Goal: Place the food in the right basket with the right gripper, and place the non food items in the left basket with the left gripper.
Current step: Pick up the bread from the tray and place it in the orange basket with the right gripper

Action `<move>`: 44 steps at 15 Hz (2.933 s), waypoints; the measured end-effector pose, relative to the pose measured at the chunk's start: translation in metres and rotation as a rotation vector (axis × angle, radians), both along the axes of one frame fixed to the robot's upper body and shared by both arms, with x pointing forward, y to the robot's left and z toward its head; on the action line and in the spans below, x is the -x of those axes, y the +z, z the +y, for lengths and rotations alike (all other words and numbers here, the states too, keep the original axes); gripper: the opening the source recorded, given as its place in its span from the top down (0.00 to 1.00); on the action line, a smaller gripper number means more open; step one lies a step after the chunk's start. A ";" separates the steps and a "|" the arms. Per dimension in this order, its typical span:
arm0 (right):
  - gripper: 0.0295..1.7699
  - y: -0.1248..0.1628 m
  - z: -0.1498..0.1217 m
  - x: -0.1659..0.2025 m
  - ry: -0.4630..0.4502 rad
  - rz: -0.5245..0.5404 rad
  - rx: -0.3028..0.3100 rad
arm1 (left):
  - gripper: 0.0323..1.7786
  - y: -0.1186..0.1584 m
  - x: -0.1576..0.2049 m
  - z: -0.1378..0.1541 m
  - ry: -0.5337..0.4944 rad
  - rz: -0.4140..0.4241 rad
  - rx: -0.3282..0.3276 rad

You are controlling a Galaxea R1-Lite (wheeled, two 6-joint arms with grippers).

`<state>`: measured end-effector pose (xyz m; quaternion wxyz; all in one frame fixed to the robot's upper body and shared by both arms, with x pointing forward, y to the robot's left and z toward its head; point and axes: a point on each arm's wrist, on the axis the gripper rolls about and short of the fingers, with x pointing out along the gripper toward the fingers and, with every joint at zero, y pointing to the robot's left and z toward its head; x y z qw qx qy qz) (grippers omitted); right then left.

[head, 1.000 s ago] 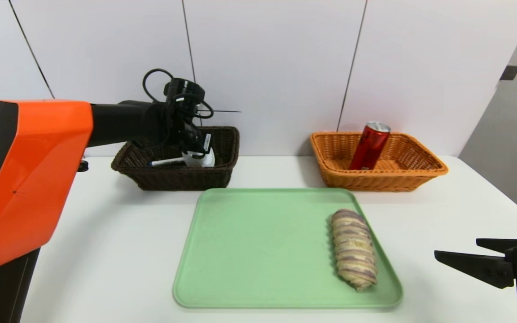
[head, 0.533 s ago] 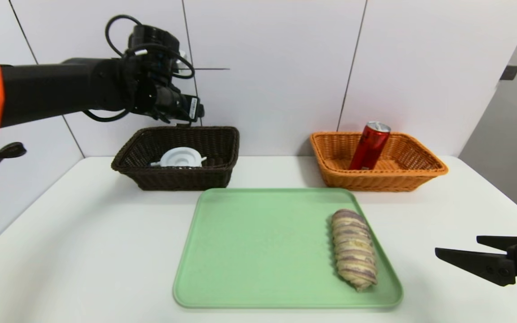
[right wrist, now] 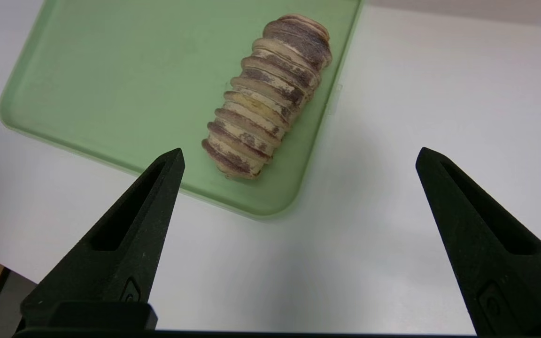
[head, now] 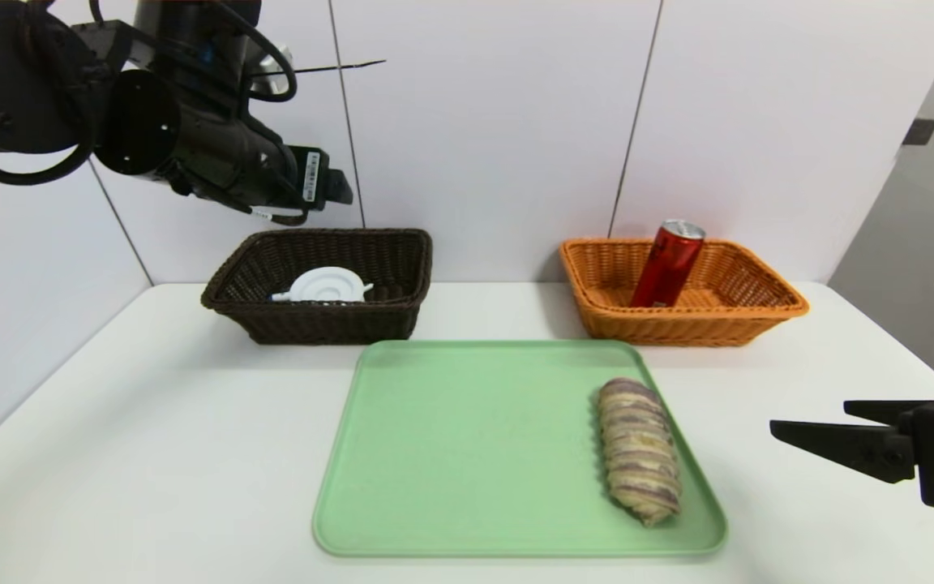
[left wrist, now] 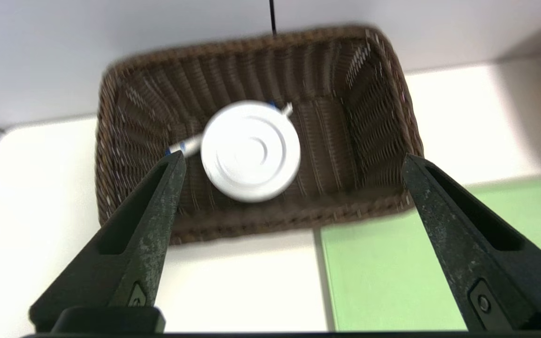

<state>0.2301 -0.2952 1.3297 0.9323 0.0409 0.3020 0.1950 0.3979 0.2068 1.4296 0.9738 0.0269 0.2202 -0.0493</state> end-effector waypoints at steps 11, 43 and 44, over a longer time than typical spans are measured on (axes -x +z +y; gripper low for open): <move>0.04 -0.005 0.061 -0.062 0.045 0.141 0.034 | 0.06 -0.043 0.109 0.006 -0.122 0.165 -0.022; 0.94 -0.054 0.119 -0.106 -0.057 0.328 0.196 | 0.05 -0.053 0.135 0.023 -0.118 0.150 -0.013; 0.94 -0.046 0.118 -0.105 -0.053 0.291 0.176 | 0.05 -0.052 0.135 0.024 -0.118 0.148 -0.012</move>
